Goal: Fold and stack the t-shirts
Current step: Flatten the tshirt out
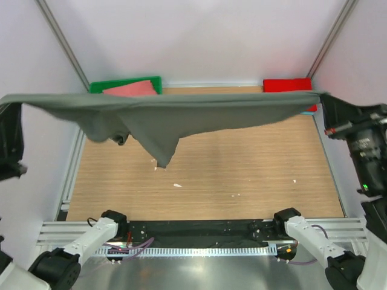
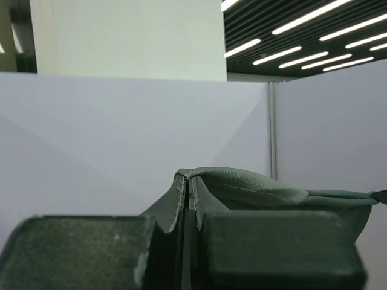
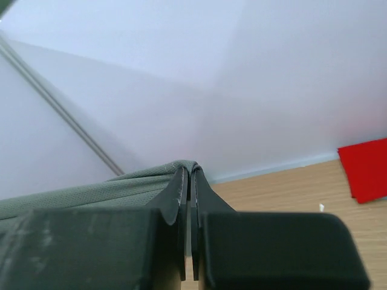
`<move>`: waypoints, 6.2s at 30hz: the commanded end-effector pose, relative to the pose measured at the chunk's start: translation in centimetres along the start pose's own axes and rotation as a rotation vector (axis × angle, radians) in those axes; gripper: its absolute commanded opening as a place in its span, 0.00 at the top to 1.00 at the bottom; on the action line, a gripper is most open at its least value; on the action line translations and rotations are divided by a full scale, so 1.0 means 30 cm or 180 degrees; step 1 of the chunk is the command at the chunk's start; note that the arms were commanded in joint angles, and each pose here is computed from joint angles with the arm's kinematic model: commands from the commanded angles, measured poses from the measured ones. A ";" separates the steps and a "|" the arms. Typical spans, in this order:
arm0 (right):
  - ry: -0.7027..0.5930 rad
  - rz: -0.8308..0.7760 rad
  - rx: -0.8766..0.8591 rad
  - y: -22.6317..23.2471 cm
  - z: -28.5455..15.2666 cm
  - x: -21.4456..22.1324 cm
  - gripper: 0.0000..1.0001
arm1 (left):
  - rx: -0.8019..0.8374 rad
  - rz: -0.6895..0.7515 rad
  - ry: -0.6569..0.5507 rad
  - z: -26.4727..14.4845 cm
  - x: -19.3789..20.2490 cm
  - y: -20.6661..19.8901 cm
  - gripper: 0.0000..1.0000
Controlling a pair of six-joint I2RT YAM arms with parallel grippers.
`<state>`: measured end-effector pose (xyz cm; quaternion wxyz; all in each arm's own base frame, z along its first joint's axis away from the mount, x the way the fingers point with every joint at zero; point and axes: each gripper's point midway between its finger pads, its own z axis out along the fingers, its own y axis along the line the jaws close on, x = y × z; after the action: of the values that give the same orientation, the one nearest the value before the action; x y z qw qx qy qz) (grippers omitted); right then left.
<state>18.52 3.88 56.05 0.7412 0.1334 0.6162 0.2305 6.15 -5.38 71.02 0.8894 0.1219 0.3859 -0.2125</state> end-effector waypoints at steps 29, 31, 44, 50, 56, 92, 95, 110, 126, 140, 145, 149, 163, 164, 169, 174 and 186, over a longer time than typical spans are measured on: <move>0.2377 -0.0723 0.2118 -0.918 0.629 1.350 0.99 | -0.0083 -0.0599 0.4249 -0.047 2.512 0.228 1.00; 0.2410 -0.0775 0.2123 -0.933 0.629 1.364 0.99 | -0.0105 -0.0605 0.4218 -0.030 2.522 0.233 1.00; 0.2198 -0.1070 0.2283 -1.029 0.842 1.293 0.62 | -0.1042 -0.0428 0.4470 -0.056 2.481 0.331 0.71; 0.2728 -0.1338 0.2646 -1.034 0.706 1.292 0.38 | -0.1620 -0.0434 0.4547 -0.074 2.249 0.333 0.48; 0.2961 -0.1140 0.2065 -0.822 0.488 1.303 0.35 | -0.0639 -0.1317 0.5108 -0.276 2.201 -0.190 0.56; 0.3639 -0.0668 0.1813 -0.728 0.065 1.520 0.41 | -0.1340 -0.1949 0.6095 -0.906 1.976 -0.134 0.64; 0.3695 -0.0635 0.1805 -0.714 0.064 1.552 0.41 | -0.1280 -0.1996 0.5733 -0.792 1.967 -0.124 0.61; 0.3853 -0.0008 0.2858 -0.816 -0.204 1.692 0.50 | -0.1919 -0.2204 0.6340 -1.087 2.139 -0.183 0.73; 0.3021 -0.0346 0.2210 -0.788 0.016 1.372 0.37 | -0.1681 -0.1881 0.5880 -0.908 1.864 -0.214 0.56; 0.3476 -0.0398 0.1903 -0.808 0.219 1.537 0.51 | -0.1346 -0.1910 0.5732 -0.634 2.005 -0.185 0.59; 0.3635 -0.0535 0.1860 -0.833 0.208 1.573 0.49 | -0.1322 -0.2158 0.5933 -0.683 2.055 -0.231 0.60; 0.3712 -0.0503 0.1836 -0.840 0.215 1.620 0.51 | -0.1296 -0.2181 0.5984 -0.676 2.074 -0.237 0.60; 0.3033 -0.1209 0.2476 -0.958 0.368 1.431 0.86 | -0.1384 -0.2158 0.6099 -0.723 2.083 -0.235 0.62; 0.2969 -0.1233 0.2508 -0.976 0.391 1.433 0.86 | -0.1409 -0.2144 0.6124 -0.737 2.086 -0.234 0.62; 0.2551 -0.1703 0.2814 -1.093 0.498 1.353 0.87 | -0.1388 -0.2184 0.6176 -0.754 2.093 -0.243 0.63; 0.2711 -0.1426 0.2558 -1.071 0.567 1.345 0.84 | -0.1374 -0.2243 0.6248 -0.790 2.094 -0.256 0.64; 0.3583 -0.1053 0.1294 -0.794 0.299 1.538 0.51 | -0.1264 -0.2274 0.6295 -0.792 2.137 -0.268 0.64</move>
<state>39.78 7.19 8.92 0.3214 0.0639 0.9448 0.0040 25.24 -20.66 6.40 0.0572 -0.0403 0.9816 -0.1777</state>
